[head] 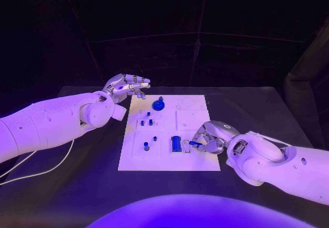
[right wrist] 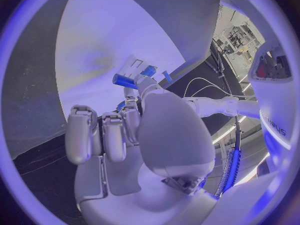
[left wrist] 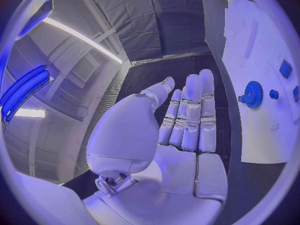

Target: Assemble the parts on the task board

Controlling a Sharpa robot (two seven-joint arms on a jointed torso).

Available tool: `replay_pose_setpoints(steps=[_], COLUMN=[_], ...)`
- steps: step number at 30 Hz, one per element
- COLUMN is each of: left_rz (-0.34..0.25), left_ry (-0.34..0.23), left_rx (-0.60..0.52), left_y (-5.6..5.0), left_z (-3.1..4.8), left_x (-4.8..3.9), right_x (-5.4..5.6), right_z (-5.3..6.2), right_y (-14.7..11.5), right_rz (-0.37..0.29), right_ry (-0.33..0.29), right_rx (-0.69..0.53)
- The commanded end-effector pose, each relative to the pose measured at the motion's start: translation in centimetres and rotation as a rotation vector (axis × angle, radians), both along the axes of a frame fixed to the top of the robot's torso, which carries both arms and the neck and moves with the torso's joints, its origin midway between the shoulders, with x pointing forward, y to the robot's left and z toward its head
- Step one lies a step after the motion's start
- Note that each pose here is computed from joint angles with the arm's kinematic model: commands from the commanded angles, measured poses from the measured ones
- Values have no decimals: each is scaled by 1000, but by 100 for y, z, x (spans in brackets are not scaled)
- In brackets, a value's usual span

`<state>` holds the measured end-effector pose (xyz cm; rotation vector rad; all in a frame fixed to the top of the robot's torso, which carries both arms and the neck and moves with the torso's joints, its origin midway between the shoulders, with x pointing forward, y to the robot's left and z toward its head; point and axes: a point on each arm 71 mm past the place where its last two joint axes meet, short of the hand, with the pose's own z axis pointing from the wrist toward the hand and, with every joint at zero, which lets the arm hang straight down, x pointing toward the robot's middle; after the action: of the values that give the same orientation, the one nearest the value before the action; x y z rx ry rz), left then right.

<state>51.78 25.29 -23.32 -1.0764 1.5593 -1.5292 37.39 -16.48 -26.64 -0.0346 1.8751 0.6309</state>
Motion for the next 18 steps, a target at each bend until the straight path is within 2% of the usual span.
replay_pose_setpoints(steps=[1, 18], left_rz=[-1, -8], left_ry=[-6, -6], left_rx=[-6, -3], left_y=[-6, -28], left_z=[22, 28], left_x=[4, 8], right_x=[30, 51], right_z=[-30, -111], right_y=[-31, 76], right_rz=[-107, -204], right_ry=[60, 149], right_rx=[20, -19])
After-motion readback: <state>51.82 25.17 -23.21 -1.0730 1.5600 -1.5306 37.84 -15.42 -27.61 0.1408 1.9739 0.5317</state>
